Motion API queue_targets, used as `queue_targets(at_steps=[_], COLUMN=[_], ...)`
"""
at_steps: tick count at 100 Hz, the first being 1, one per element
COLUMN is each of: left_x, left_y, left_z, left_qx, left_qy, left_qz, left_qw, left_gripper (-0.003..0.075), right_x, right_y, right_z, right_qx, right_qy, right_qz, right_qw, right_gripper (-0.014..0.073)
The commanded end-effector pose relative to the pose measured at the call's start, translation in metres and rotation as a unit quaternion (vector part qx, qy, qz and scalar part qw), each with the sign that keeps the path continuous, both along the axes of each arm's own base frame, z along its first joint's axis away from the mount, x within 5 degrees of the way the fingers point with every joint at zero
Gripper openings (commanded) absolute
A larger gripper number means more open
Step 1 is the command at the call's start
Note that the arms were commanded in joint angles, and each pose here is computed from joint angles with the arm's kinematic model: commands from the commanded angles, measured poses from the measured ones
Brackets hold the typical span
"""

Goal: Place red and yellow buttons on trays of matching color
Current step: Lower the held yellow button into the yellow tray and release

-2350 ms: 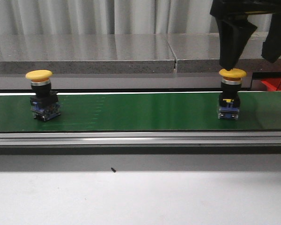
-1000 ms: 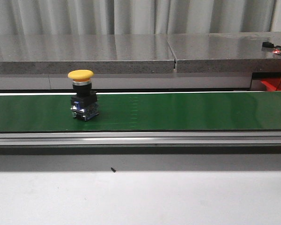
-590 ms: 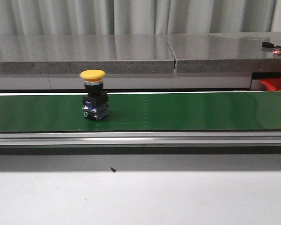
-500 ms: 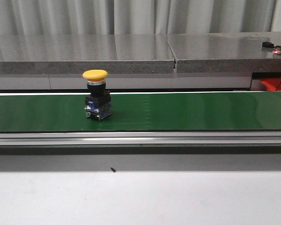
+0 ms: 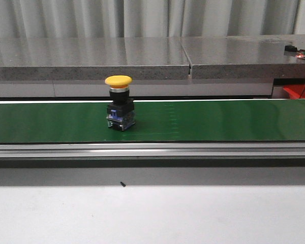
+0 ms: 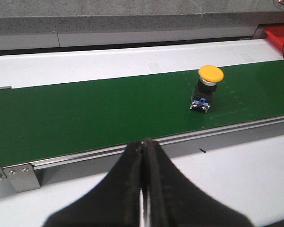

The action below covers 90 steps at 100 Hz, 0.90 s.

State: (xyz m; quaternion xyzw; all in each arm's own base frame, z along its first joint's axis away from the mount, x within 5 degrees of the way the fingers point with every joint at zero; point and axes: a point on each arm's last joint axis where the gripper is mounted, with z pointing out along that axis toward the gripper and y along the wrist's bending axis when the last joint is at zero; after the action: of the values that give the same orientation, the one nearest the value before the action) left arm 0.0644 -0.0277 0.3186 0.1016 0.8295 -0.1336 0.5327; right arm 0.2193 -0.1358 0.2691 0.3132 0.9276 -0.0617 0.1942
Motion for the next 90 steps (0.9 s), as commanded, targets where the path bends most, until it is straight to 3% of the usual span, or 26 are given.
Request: queue_targets(at_steps=[1,68,75,90], left_x=[0.002,0.002,0.002,0.002], left_y=[-0.001,-0.001,-0.001,-0.001], left_z=[0.014,0.014,0.014,0.014], left_qx=[-0.024,-0.024,-0.024,-0.024], left_qy=[-0.037,-0.037,-0.037,-0.037], left_qz=[0.002,0.002,0.002,0.002], left_qw=[0.999,0.999,0.999,0.999], left_gripper=[-0.0019,-0.0019,-0.0019,-0.0019], right_x=[0.007,0.046,0.046,0.045], right_y=[-0.008,-0.033,-0.033,-0.033], right_z=[0.005,-0.053,-0.054,-0.052], right_qx=[-0.012,-0.014,-0.013,-0.014], right_qy=[-0.039,-0.032,-0.030,-0.032], right_qz=[-0.012,-0.006,-0.006,-0.006], right_qw=[0.999,0.999,0.999,0.999], right_gripper=[0.0171,0.0179,0.0242,0.0555])
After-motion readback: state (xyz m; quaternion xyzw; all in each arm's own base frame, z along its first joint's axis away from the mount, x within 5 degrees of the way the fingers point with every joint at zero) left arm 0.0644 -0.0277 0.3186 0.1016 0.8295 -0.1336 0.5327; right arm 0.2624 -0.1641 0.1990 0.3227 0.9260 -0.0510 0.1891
